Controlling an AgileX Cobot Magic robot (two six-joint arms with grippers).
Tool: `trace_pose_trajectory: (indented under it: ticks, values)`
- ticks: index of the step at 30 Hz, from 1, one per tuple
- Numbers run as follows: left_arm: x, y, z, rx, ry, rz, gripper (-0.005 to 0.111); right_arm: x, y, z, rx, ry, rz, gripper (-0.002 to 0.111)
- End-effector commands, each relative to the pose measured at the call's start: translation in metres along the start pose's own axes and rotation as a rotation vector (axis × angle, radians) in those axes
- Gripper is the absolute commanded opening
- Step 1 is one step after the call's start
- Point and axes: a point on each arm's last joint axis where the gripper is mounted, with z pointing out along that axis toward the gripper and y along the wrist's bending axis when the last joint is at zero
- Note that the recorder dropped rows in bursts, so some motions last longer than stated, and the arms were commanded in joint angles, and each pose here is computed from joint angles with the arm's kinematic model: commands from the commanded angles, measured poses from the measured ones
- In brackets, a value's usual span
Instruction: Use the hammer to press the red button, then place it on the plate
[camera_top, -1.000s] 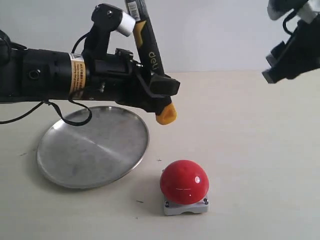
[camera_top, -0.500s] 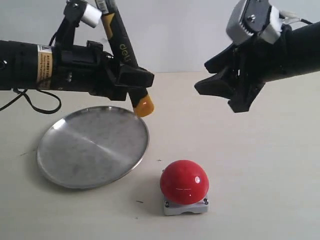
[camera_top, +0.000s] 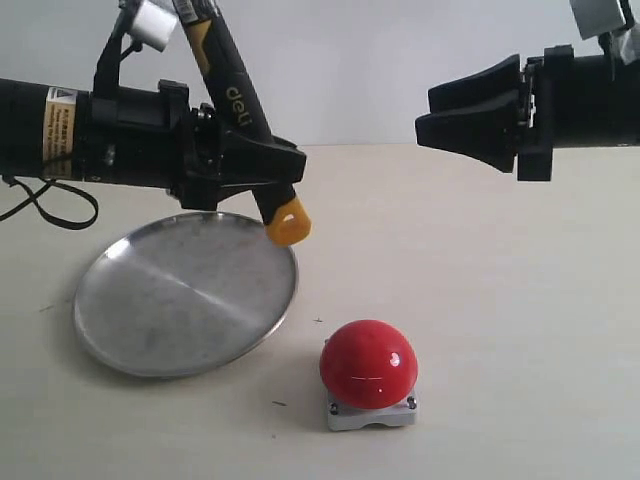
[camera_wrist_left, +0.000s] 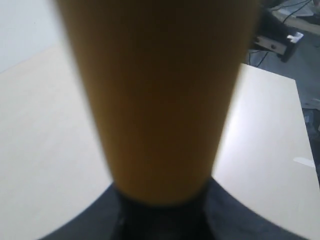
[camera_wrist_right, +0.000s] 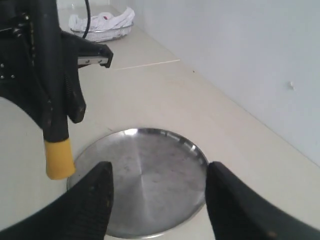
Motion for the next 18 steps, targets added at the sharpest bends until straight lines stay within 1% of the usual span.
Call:
trace_pose_trajectory:
  ticks: [1, 10, 15, 18]
  values:
    - [-0.006, -0.007, -0.002, 0.043, -0.023, 0.025, 0.000, -0.017, 0.005, 0.008, -0.020, -0.071, 0.016, 0.054]
    - [0.001, -0.010, 0.002, 0.141, -0.016, 0.097, 0.000, -0.046, 0.054, 0.039, -0.186, -0.084, -0.078, 0.054]
    - [0.001, -0.019, 0.000, 0.241, -0.034, 0.172, 0.000, -0.051, 0.067, 0.047, -0.230, -0.089, -0.096, 0.054]
    - [0.001, -0.020, 0.000, 0.253, -0.038, 0.175, 0.000, -0.052, 0.074, 0.054, -0.260, -0.090, -0.100, 0.054]
